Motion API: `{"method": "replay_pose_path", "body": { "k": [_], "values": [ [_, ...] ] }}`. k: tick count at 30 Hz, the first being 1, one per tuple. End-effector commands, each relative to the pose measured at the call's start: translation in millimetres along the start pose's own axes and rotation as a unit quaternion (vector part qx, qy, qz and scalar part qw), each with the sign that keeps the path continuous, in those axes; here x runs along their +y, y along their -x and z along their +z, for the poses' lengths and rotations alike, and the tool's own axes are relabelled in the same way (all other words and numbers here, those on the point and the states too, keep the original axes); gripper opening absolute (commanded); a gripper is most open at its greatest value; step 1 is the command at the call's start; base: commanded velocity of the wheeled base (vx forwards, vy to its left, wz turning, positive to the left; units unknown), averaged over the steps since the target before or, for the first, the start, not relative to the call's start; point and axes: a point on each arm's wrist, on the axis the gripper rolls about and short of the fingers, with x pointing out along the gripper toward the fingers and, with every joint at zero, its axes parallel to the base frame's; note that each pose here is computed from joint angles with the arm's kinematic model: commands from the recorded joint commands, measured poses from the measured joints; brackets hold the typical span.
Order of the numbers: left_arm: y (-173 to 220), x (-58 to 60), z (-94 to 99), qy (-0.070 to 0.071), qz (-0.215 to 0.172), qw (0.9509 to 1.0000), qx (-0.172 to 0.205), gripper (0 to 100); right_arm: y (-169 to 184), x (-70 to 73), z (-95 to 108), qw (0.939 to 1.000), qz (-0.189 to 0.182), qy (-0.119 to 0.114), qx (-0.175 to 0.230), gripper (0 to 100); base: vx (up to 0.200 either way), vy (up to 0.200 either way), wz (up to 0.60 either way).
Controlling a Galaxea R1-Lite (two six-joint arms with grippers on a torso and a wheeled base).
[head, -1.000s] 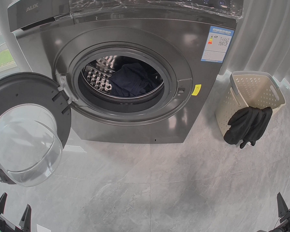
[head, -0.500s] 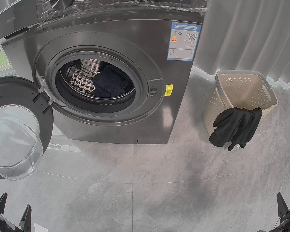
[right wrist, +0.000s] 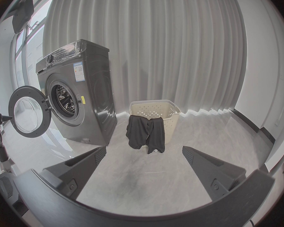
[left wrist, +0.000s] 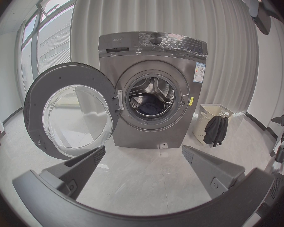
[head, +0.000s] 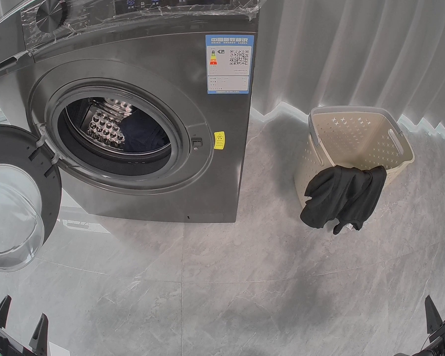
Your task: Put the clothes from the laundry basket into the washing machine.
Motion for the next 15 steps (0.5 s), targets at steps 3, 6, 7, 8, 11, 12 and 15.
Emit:
{"method": "replay_pose_path", "body": {
  "k": [3,6,7,8,11,12,15],
  "values": [
    [-0.3,0.1,-5.3,0.002,-0.001,1.0,0.003,100,-0.3,0.0,-5.2,1.0,0.0,0.0,0.002,100,0.0,-0.2,0.0],
    [-0.3,0.1,-5.3,0.002,-0.001,1.0,0.003,100,-0.3,0.0,-5.2,1.0,0.0,0.0,0.002,100,0.0,-0.2,0.0],
    [-0.3,0.1,-5.3,0.002,-0.001,1.0,0.003,100,-0.4,0.0,-5.2,1.0,0.0,0.0,0.003,100,0.0,0.0,0.0],
    [-0.3,0.1,-5.3,0.002,-0.001,1.0,0.003,100,-0.4,0.0,-5.2,1.0,0.0,0.0,0.003,100,0.0,0.0,0.0],
    [-0.3,0.1,-5.3,0.002,-0.001,1.0,0.003,100,-0.3,0.0,-5.2,1.0,0.0,0.0,0.002,100,0.0,0.0,0.0],
    [-0.3,0.1,-5.3,0.002,-0.001,1.0,0.003,100,-0.4,0.0,-5.2,1.0,0.0,0.0,0.003,100,0.0,0.0,0.0],
    [-0.3,0.0,-5.3,0.001,-0.002,1.0,0.003,100,-0.3,0.0,-5.2,1.0,0.0,0.0,0.002,100,0.2,0.0,0.0]
  ]
}}
